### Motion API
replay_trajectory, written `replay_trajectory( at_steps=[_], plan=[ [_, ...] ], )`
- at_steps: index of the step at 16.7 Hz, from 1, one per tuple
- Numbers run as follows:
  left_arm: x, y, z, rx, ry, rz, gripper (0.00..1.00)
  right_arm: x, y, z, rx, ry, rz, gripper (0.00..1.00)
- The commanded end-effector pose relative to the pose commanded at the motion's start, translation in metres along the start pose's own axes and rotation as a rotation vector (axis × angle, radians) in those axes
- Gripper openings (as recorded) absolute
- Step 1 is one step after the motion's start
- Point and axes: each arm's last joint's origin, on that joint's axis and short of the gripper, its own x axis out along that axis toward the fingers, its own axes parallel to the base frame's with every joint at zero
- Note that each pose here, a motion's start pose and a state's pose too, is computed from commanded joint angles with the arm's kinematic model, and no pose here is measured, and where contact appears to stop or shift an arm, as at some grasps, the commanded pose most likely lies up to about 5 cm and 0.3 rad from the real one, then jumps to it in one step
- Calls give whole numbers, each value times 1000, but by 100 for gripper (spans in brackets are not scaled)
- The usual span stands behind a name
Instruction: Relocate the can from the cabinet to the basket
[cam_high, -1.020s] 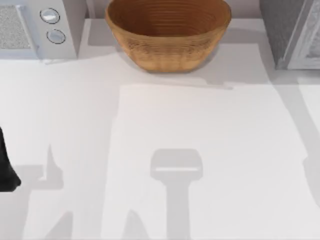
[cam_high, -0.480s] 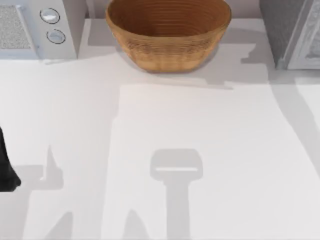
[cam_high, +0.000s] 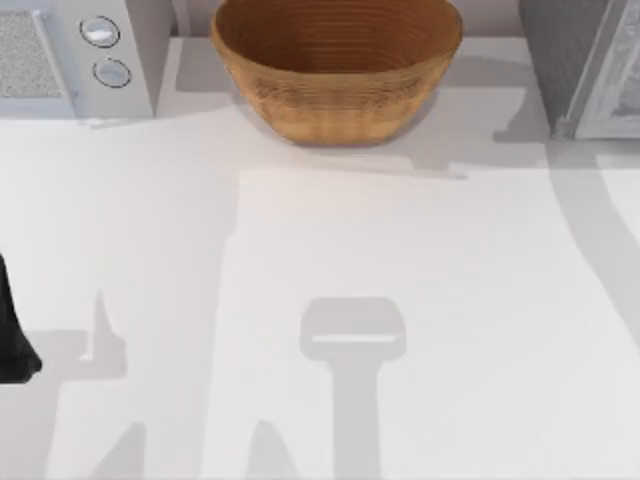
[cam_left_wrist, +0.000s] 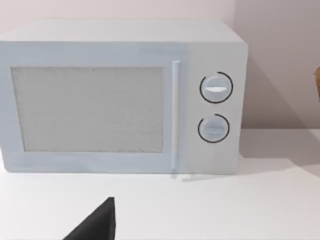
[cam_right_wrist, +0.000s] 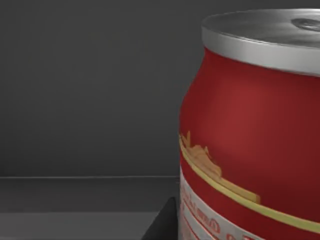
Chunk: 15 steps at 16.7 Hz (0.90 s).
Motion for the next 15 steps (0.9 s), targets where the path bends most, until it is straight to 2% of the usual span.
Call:
replay_trajectory(
  at_steps=[3, 6, 12, 15],
  plan=[
    [0, 0, 0, 0, 0, 0, 100, -23, -9, -23, -1, -2, 3, 0],
    [0, 0, 0, 0, 0, 0, 100, -46, -19, -71, -8, 35, 8, 0],
    [0, 0, 0, 0, 0, 0, 100, -89, -37, -231, -20, 154, 13, 0],
    [0, 0, 0, 0, 0, 0, 100, -107, -43, -307, -16, 165, 13, 0]
  ],
)
